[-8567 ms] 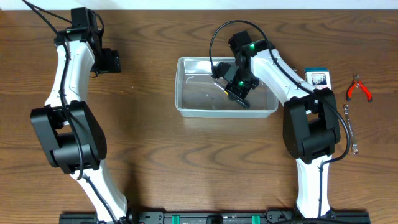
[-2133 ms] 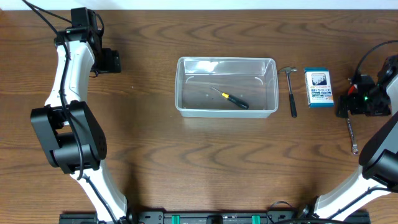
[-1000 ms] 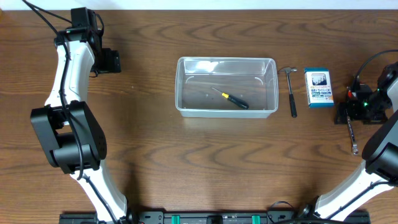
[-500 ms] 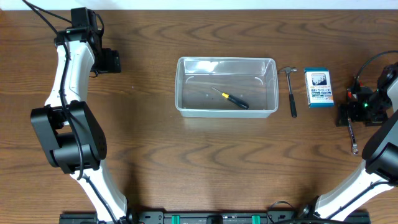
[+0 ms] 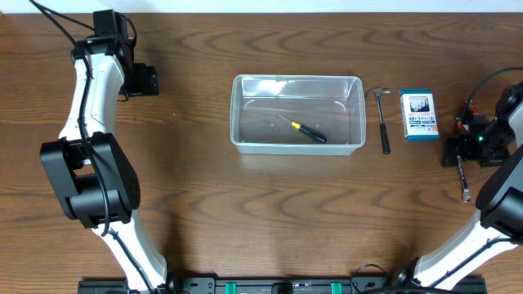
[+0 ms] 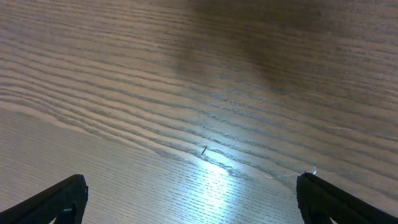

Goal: Pack container
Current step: 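Lower the open right gripper over the silver wrench's shaft, then align and close the right gripper on the wrench shaft, then lift the wrench and carry it left over the clear box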

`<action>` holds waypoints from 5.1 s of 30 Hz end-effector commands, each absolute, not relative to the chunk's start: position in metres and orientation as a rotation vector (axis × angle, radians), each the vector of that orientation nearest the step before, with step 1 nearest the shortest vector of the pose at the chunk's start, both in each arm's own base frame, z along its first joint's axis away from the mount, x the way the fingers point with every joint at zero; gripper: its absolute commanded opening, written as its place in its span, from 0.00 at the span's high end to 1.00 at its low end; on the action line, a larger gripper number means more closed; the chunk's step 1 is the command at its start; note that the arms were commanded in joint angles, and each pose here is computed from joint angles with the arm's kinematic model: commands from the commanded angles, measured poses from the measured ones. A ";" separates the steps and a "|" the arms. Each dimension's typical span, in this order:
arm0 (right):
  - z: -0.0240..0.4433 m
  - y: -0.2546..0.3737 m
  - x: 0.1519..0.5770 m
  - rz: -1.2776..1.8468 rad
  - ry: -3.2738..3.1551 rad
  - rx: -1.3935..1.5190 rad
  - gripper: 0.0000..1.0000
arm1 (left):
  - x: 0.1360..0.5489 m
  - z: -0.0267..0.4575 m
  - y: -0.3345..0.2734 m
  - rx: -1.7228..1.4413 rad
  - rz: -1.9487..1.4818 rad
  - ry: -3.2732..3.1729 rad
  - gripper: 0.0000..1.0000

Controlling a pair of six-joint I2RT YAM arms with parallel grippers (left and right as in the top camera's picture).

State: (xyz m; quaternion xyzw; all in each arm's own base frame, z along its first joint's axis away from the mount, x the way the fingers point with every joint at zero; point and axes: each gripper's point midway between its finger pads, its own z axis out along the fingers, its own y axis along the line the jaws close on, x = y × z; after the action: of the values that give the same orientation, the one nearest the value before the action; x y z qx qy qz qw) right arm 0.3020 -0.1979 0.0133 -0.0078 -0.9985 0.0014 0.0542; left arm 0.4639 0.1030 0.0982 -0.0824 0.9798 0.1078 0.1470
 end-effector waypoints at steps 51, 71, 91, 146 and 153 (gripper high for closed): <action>-0.006 -0.198 0.283 0.052 -2.961 0.000 0.14 | 0.461 0.089 0.106 -0.242 0.332 2.843 0.02; -0.006 -0.197 0.282 0.053 -2.958 -0.034 0.31 | 0.461 0.089 0.106 -0.242 0.332 2.843 0.02; -0.006 -0.198 0.284 0.060 -2.966 -0.046 0.68 | 0.461 0.089 0.106 -0.242 0.332 2.843 0.02; 0.075 -0.166 0.369 0.185 -3.097 0.163 0.99 | 0.461 0.089 0.106 -0.242 0.332 2.843 0.02; 0.147 -0.121 0.421 0.284 -3.206 0.445 0.99 | 0.461 0.089 0.106 -0.242 0.332 2.843 0.02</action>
State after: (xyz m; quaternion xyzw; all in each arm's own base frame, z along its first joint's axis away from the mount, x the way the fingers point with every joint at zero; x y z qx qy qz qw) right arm 0.3995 -0.1413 0.1250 0.0955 -0.9922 0.0768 -0.0241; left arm 0.4639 0.1030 0.0982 -0.0824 0.9798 0.1078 0.1470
